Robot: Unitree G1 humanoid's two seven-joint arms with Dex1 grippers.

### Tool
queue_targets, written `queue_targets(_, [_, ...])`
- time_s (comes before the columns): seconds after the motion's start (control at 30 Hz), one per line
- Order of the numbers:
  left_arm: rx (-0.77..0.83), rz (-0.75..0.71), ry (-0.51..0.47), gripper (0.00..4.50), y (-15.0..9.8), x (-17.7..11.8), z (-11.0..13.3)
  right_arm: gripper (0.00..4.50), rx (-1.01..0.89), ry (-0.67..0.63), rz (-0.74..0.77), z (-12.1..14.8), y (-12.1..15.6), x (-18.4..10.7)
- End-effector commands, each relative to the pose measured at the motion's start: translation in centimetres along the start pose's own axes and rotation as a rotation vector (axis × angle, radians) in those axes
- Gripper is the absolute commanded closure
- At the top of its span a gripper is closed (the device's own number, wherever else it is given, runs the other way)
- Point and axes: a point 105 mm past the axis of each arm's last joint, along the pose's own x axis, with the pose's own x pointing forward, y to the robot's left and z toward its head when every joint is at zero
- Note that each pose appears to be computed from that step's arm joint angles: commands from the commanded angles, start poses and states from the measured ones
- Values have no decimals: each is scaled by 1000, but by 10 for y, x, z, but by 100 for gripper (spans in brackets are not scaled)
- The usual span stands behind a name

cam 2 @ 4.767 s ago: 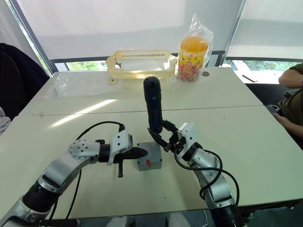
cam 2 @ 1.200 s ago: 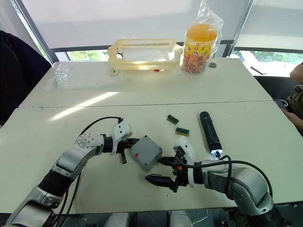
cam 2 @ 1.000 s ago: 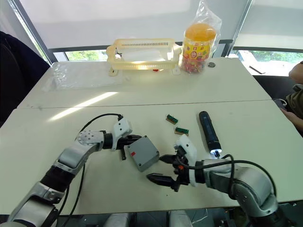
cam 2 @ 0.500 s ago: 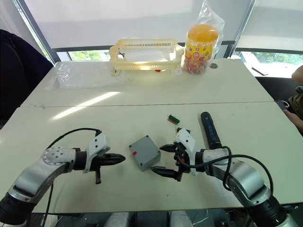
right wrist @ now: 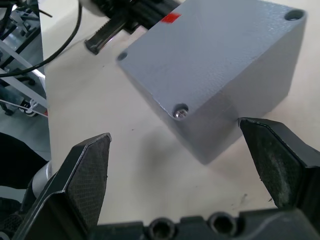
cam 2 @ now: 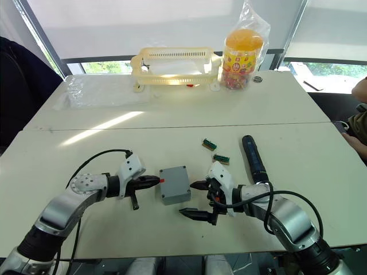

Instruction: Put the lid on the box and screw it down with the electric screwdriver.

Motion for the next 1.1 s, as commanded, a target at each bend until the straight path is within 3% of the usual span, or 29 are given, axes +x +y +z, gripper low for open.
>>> queue_targets(0.03, [45,-25,-33,450,-3,3,10,5,-32,-23,-16,7,3,-1])
queue_targets(0.23, [48,-26,-26,450,-3,1,9,5,-45,-22,-58,7,-5,-6])
queue_targets(0.43, [52,-1,4,450,9,-26,11,5,-81,-69,-162,25,-22,-36])
queue_targets(0.63, [29,11,-63,450,25,-56,43,5,-10,-201,-304,49,-51,-68])
queue_targets(0.87, [110,-141,-114,450,-7,-52,85,5,37,-224,-466,40,-103,-47])
queue_targets(1.1, [125,-195,-120,450,-29,-45,97,5,32,-201,-493,35,-113,-39])
